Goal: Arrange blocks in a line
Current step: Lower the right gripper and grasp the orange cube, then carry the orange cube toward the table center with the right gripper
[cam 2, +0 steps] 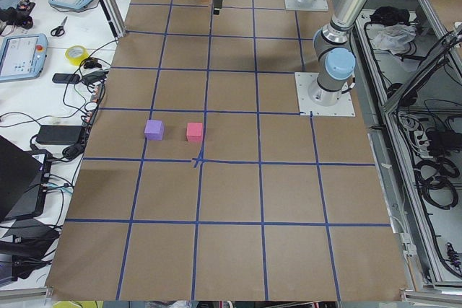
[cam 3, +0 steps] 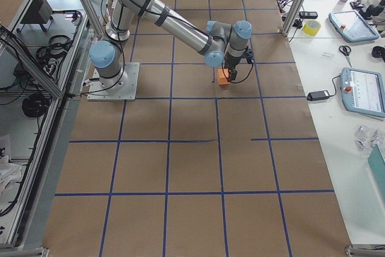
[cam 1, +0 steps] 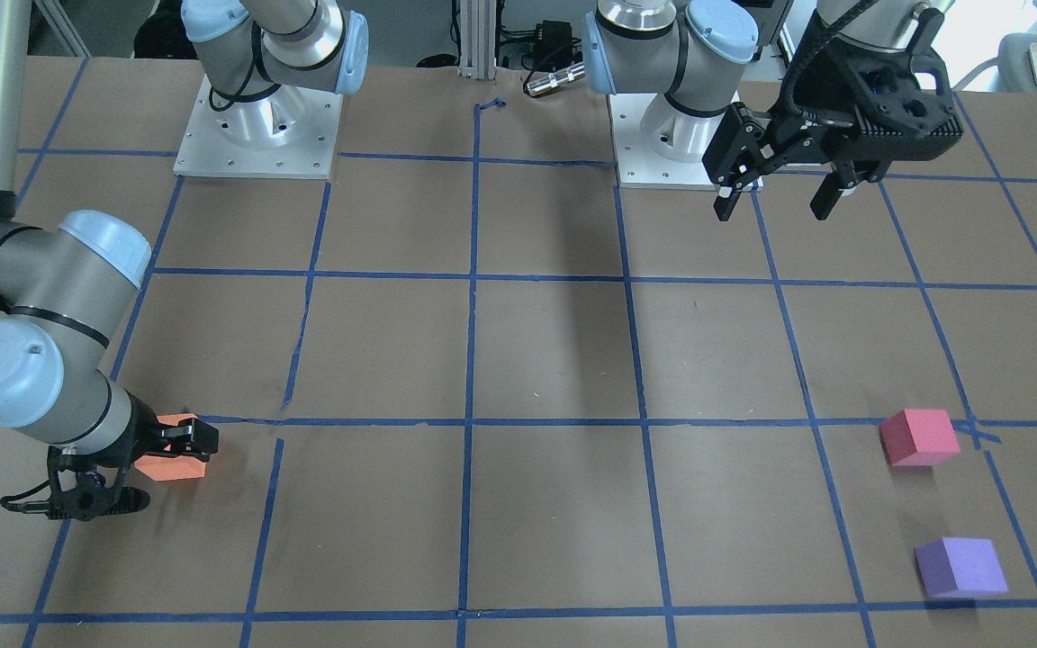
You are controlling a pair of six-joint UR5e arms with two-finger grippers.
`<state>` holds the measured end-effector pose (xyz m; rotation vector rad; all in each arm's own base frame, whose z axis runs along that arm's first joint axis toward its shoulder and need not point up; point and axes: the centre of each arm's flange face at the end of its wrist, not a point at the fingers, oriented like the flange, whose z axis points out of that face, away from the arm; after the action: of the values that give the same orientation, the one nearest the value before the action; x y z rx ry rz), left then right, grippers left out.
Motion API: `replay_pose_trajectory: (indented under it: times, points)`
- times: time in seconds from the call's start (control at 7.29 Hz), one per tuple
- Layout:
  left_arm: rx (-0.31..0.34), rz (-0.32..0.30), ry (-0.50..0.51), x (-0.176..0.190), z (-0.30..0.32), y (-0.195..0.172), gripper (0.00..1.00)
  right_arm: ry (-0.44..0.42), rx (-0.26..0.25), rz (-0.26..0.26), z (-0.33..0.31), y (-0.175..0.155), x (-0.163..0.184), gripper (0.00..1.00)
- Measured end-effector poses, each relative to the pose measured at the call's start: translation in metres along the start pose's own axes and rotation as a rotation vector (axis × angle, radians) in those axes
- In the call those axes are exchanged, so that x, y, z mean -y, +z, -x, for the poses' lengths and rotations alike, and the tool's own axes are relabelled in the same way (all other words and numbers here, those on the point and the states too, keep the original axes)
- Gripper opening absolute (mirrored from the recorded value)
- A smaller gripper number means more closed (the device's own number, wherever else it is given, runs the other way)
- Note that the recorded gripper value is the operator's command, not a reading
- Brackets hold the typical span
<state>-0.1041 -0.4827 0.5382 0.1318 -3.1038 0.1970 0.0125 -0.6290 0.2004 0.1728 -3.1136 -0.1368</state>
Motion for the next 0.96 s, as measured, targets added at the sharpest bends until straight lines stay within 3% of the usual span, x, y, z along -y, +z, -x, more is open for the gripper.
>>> replay_pose_trajectory:
  times: [0.14, 0.55, 0.96]
  points:
    - [0.000, 0.000, 0.000, 0.000, 0.000, 0.000, 1.00, 0.001, 0.002, 0.011, 0.000, 0.006, -0.003, 0.00]
    - [0.000, 0.000, 0.000, -0.001, 0.000, 0.000, 1.00, 0.003, -0.008, -0.006, -0.003, -0.005, -0.002, 0.00]
    - [0.000, -0.001, 0.000, -0.001, 0.000, -0.001, 1.00, 0.017, -0.001, -0.122, 0.022, -0.078, 0.020, 0.00]
